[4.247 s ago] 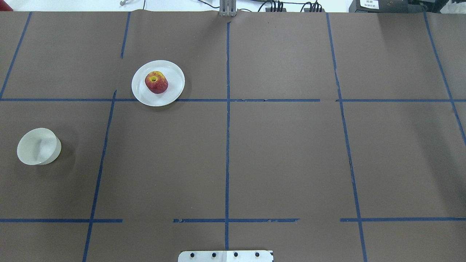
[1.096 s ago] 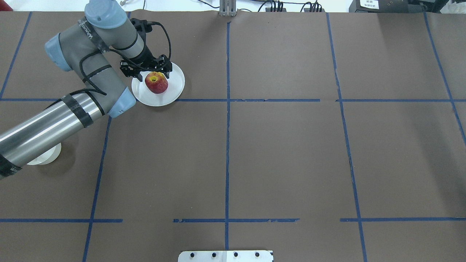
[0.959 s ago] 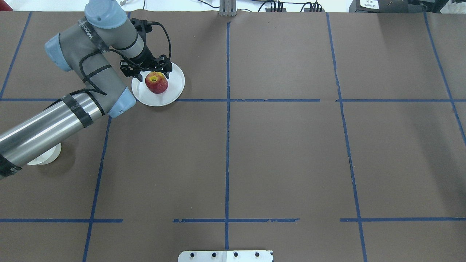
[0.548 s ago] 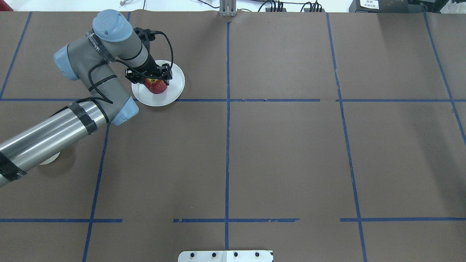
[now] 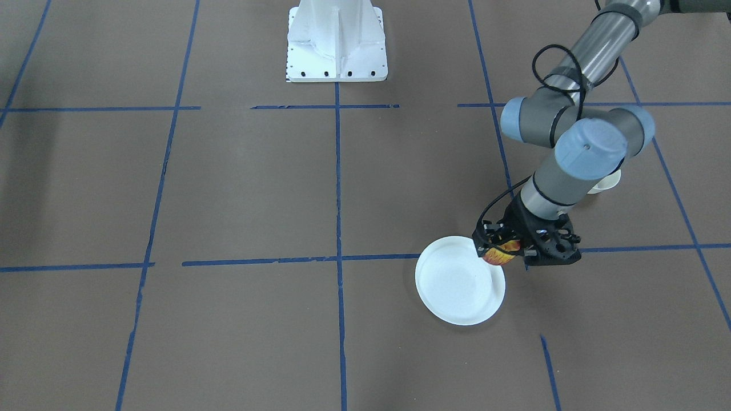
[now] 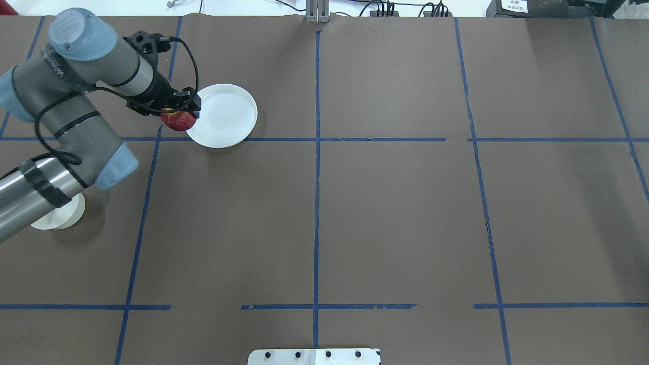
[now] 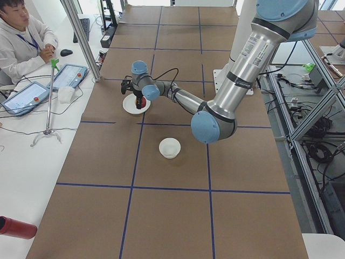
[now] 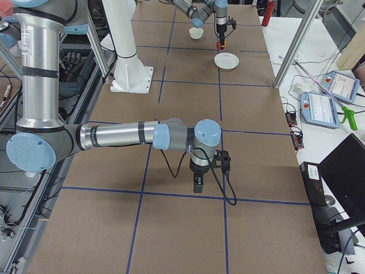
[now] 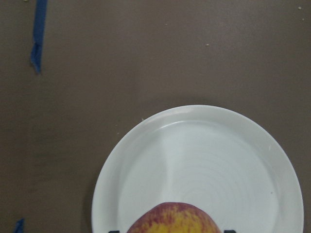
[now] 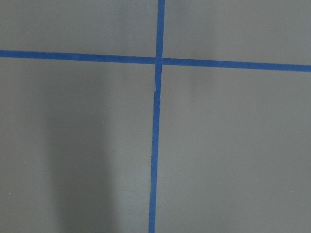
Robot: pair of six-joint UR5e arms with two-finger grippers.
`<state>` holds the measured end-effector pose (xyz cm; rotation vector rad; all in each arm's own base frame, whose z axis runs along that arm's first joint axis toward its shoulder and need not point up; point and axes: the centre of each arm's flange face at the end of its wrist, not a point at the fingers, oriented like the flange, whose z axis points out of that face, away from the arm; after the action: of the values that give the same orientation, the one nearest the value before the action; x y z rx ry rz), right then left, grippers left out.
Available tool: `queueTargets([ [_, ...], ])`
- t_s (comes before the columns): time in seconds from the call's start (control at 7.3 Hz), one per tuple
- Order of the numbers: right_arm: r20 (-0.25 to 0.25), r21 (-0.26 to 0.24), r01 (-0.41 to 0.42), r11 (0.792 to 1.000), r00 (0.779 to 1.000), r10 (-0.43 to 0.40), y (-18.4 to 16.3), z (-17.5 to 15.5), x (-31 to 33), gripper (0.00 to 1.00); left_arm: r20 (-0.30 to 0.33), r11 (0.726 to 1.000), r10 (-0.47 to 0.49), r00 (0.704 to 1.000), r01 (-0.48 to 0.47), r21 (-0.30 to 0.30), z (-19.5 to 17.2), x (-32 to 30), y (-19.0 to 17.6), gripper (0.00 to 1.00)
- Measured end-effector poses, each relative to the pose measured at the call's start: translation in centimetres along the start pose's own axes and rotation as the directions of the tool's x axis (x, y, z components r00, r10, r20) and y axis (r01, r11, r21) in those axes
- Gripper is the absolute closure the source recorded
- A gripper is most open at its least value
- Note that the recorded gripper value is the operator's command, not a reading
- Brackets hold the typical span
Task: Move apple from plate to bowl
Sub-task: 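Lift the apple and carry it with the left gripper toward the white bowl, then lower the apple into the white bowl and open the left gripper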
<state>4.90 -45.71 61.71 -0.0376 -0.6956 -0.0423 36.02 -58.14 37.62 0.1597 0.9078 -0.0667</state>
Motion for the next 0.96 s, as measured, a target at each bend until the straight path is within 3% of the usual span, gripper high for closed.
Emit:
queueTargets([
  [0.55,0.0,0.0,-0.001,1.0,1.0,0.001,0.0,0.0,0.0,0.0,0.096,0.99,0.13,0.987,-0.123,-0.07,-5.2,-16.0,13.8,1.0],
  [0.96,0.0,0.0,-0.001,1.0,1.0,0.001,0.0,0.0,0.0,0.0,0.1,0.992,0.11,0.989,-0.103,-0.075,-3.4,-22.4,17.4,1.0],
])
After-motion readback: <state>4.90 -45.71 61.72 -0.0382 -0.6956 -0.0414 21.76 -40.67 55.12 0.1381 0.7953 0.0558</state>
